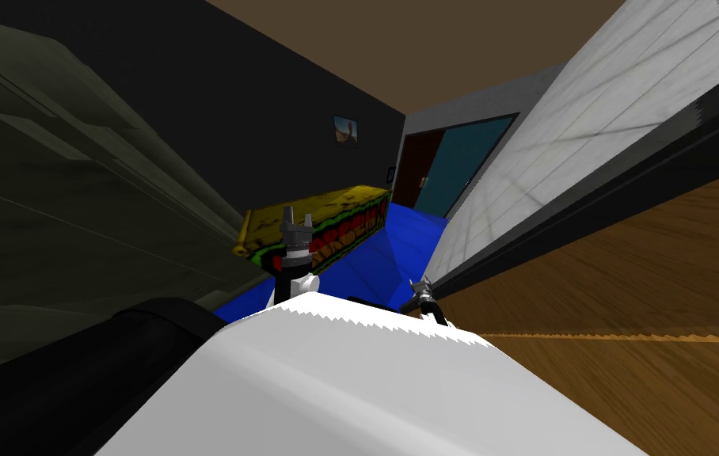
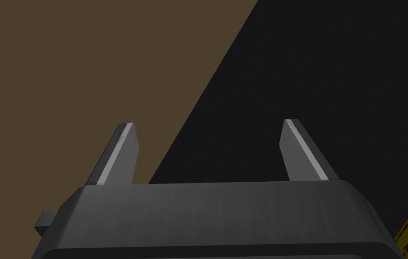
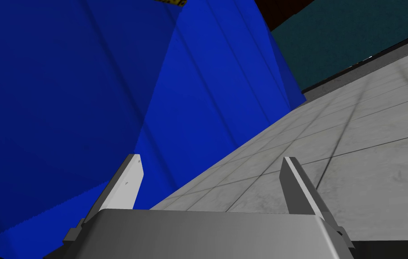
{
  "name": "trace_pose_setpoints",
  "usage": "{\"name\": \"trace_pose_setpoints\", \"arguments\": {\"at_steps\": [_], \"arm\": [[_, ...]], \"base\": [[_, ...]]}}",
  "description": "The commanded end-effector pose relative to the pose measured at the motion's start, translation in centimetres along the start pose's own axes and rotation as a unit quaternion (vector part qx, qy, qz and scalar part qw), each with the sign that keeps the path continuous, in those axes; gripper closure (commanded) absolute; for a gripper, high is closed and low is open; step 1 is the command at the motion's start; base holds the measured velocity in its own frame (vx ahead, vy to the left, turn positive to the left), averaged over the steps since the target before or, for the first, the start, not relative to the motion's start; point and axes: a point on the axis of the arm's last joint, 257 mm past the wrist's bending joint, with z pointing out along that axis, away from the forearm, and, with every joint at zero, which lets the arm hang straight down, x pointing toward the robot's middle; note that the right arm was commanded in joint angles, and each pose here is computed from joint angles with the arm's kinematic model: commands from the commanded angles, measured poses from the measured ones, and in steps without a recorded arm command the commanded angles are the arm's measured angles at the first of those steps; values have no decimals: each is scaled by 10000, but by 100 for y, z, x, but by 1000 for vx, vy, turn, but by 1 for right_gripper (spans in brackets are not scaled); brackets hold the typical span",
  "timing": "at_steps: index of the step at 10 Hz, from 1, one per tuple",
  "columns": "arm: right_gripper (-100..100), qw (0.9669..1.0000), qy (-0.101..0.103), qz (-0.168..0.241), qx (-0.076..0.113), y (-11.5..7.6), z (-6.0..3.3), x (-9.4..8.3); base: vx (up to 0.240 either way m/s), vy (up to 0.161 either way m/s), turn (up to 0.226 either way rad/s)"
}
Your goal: Push the door open
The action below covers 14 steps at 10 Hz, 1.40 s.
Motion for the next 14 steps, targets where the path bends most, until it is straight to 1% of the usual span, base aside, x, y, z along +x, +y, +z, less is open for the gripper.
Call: {"name": "trace_pose_setpoints", "arguments": {"at_steps": [1, 2, 3, 4, 5, 6, 8, 9, 10, 11, 12, 14], "arm": [[-100, 9995, -306, -18, -19, 151, -126, -318], [-100, 9992, -402, -14, 29, 100, -203, -418], [-100, 9998, -74, -4, -176, 293, -88, -106], [-100, 9998, -124, -6, -144, 263, -104, -155], [-100, 9997, -226, -9, -81, 203, -138, -252], [-100, 9992, -402, -14, 29, 100, -203, -418], [-100, 9992, -402, -14, 29, 100, -203, -418], [-100, 9995, -206, 96, 222, -117, -85, -142], [-100, 9993, -252, 116, 265, -153, -101, -174], [-100, 9995, -185, 120, 224, -114, -76, -110], [-100, 9993, -252, 116, 265, -153, -101, -174], [-100, 9993, -252, 116, 265, -153, -101, -174]], "base": [[-16, -13, 8], [30, -10, 4], [-8, 2, -59], [-17, 20, 14], [-10, 0, 3], [0, -8, 21], [8, 1, 12], [-3, -48, -91], [10, -73, -69], [-14, -51, -25], [-14, -25, 22], [10, -8, 6]]}}
